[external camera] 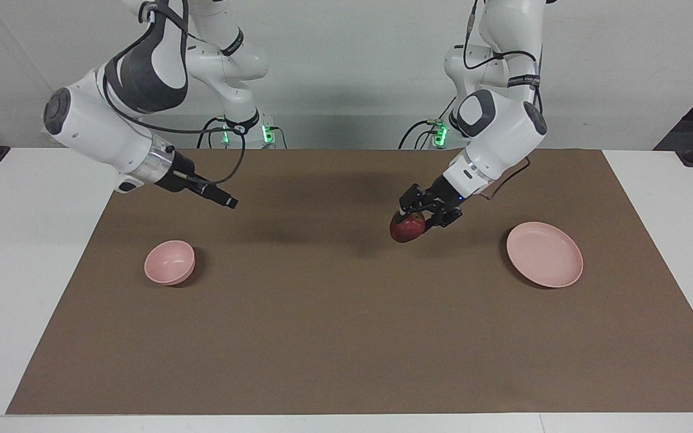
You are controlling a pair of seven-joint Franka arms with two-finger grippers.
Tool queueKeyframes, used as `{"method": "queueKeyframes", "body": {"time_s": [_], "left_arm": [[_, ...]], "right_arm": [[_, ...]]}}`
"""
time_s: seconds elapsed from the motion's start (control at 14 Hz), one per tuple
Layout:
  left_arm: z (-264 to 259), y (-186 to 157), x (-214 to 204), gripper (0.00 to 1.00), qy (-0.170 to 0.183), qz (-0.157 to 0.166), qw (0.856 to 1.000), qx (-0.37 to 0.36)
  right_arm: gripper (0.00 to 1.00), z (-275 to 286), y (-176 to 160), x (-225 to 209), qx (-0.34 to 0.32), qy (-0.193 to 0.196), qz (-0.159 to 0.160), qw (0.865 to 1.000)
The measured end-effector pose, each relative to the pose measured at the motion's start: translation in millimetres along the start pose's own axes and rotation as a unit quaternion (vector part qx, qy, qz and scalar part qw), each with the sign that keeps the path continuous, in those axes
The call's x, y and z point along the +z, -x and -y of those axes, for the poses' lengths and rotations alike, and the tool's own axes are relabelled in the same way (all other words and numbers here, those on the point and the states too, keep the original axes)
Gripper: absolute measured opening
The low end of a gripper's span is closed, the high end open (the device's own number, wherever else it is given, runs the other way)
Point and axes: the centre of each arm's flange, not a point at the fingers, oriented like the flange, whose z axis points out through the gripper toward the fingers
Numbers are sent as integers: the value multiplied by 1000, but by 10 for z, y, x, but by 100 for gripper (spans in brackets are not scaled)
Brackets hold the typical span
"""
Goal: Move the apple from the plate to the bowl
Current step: 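Carry the apple with the left gripper while the right gripper approaches, then grasp the apple with the right gripper while the left gripper releases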
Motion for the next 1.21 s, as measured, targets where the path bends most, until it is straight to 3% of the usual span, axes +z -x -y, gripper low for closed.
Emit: {"method": "queueKeyframes", "body": {"time_s": [0.36,0.71,1.07,1.21], "left_arm": [[-430,177,168,77,69,-38,996,-45],[-709,353,287,77,88,-51,993,-52],[-699,350,295,77,88,-50,993,-58],[-699,350,296,77,88,-50,993,-59]], "right_arm": [[100,342,-79,605,103,-82,73,989],[100,468,-47,1427,206,-158,172,950],[100,616,128,1679,252,-229,258,904],[100,720,261,1776,252,-234,274,898]]}}
